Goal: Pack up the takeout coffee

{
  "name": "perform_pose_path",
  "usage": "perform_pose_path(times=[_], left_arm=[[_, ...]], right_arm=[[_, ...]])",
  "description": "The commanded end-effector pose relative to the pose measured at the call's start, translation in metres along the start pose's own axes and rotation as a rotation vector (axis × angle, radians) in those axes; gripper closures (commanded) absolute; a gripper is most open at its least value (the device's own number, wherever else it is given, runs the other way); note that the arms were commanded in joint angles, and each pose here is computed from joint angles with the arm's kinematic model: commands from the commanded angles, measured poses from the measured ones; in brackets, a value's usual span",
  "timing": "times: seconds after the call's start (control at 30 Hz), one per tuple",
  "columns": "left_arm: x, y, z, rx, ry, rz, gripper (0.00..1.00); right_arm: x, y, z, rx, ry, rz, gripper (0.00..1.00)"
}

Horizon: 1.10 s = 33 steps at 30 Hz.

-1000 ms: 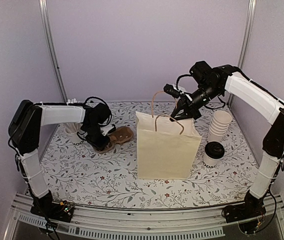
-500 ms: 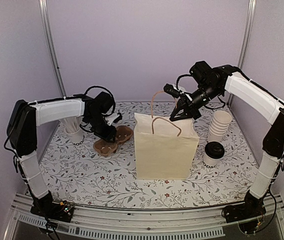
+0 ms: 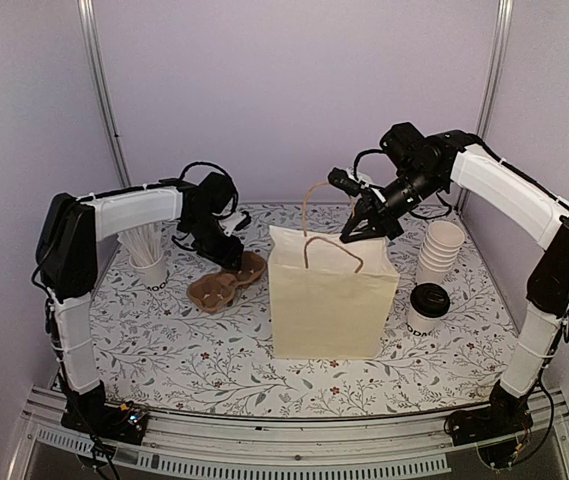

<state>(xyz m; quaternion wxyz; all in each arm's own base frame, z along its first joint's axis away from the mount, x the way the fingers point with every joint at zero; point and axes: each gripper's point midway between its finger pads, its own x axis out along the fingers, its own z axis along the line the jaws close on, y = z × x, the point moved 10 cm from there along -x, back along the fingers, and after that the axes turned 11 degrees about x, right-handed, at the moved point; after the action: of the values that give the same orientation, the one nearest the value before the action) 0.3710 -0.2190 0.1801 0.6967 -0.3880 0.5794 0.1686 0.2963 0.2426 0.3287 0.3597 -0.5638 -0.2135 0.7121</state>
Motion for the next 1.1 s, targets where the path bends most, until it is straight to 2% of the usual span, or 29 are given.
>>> perform_pose_path(times=[0.0, 0.27, 0.53, 1.07], left_arm=[[0.004, -0.005, 0.004, 0.026, 0.004, 0.017, 0.45], [0.015, -0.001, 0.005, 0.047, -0.003, 0.062, 0.42], [0.026, 0.000, 0.003, 0.067, 0.027, 0.088, 0.52], [0.037, 0.004, 0.002, 0.070, 0.038, 0.120, 0.59]], right_arm=[[-0.005, 0.002, 0.006, 0.007, 0.001, -0.002, 1.00], [-0.004, 0.002, 0.006, 0.008, -0.002, -0.003, 1.00], [-0.004, 0.003, 0.006, 0.012, -0.001, -0.001, 1.00], [-0.002, 0.003, 0.004, 0.018, -0.003, 0.004, 1.00]])
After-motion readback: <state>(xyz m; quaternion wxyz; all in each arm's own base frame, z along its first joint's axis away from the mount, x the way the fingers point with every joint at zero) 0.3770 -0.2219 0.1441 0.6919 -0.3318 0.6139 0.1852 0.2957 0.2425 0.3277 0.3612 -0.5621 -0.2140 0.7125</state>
